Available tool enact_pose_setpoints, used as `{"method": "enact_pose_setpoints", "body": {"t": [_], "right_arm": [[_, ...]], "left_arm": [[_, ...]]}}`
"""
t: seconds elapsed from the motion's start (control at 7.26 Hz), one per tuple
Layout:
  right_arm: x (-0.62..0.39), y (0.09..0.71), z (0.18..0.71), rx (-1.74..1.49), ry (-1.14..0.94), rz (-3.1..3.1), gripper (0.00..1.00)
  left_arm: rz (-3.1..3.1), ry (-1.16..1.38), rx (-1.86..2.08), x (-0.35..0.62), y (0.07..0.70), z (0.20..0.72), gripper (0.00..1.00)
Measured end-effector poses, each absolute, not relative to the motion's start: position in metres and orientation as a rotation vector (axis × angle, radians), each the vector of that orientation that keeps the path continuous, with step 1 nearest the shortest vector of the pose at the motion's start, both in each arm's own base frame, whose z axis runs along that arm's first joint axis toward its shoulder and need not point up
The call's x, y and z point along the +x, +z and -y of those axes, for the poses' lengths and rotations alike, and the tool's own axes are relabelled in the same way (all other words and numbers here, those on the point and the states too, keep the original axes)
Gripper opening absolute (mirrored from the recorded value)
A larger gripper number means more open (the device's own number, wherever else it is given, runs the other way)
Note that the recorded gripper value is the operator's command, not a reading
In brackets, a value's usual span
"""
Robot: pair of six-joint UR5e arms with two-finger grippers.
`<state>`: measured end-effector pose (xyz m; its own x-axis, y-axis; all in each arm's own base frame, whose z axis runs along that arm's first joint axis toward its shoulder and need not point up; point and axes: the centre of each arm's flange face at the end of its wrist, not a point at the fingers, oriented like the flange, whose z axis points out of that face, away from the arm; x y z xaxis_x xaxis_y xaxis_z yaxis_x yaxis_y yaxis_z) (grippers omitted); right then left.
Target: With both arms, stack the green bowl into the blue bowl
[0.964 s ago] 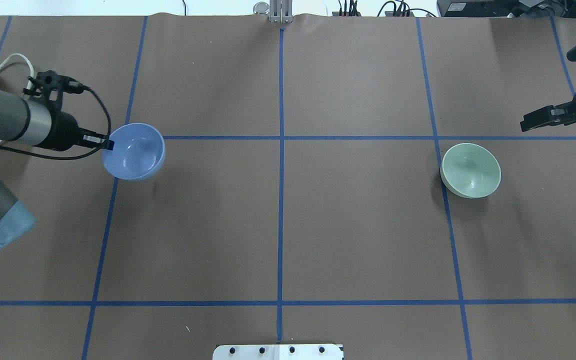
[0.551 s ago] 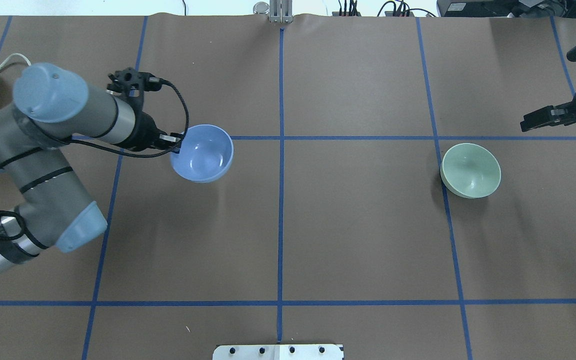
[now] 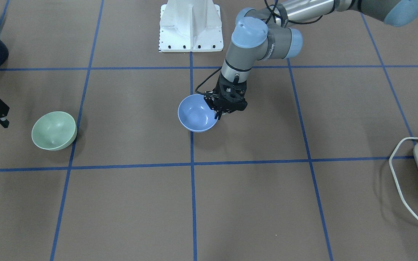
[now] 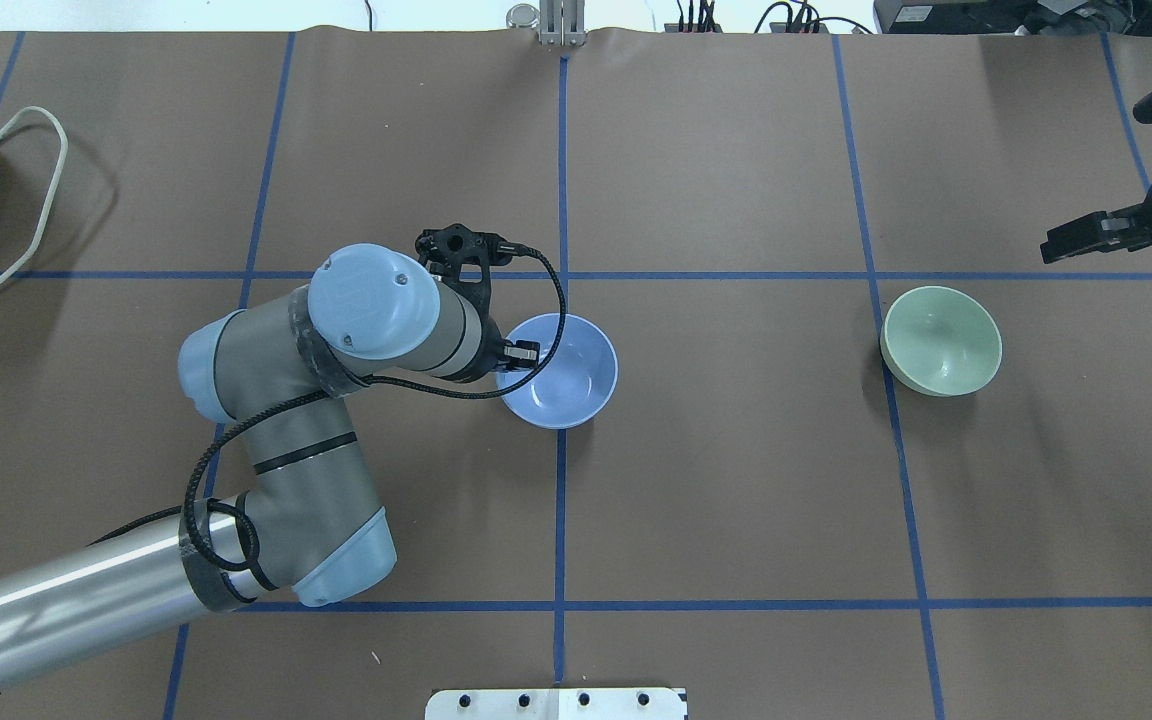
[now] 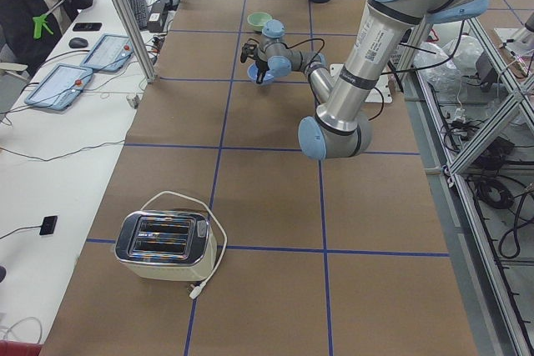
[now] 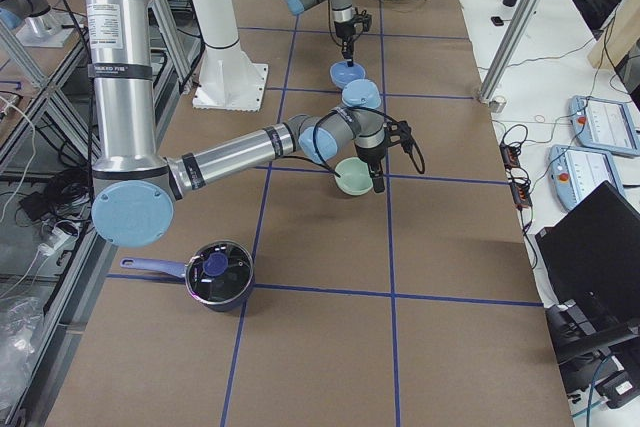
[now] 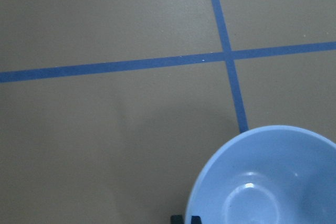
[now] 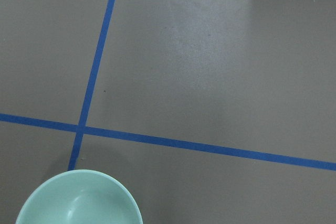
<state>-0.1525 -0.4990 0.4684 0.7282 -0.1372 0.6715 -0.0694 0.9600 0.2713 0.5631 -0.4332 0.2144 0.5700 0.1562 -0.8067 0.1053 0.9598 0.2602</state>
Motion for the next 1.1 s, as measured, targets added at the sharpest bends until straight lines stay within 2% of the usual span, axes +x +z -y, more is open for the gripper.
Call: {"method": "enact_pose_setpoints", "body": {"t": [0.14, 0.28, 0.41, 0.55, 1.1], "right_arm": [[-0.153, 0.468, 0.499, 0.288, -0.038, 0.757, 1.00], [-0.153, 0.469, 0.499, 0.288, -0.038, 0.757, 1.00], [-0.153, 0.469, 0.499, 0.288, -0.038, 0.757, 1.00], [-0.153, 0.469, 0.500, 0.287, -0.038, 0.757, 1.00], [-0.153, 0.471, 0.500, 0.285, -0.041, 0.755, 1.00]], "left_arm": [[-0.961, 0.029, 0.300, 0.569, 0.214, 0.431, 0.12], [-0.956, 0.029, 0.303, 0.573, 0.215, 0.429, 0.34], [-0.951, 0.028, 0.305, 0.574, 0.216, 0.429, 0.83], [-0.947, 0.026, 0.310, 0.575, 0.217, 0.429, 0.98], [-0.927, 0.052, 0.343, 0.522, 0.204, 0.452, 0.99]]}}
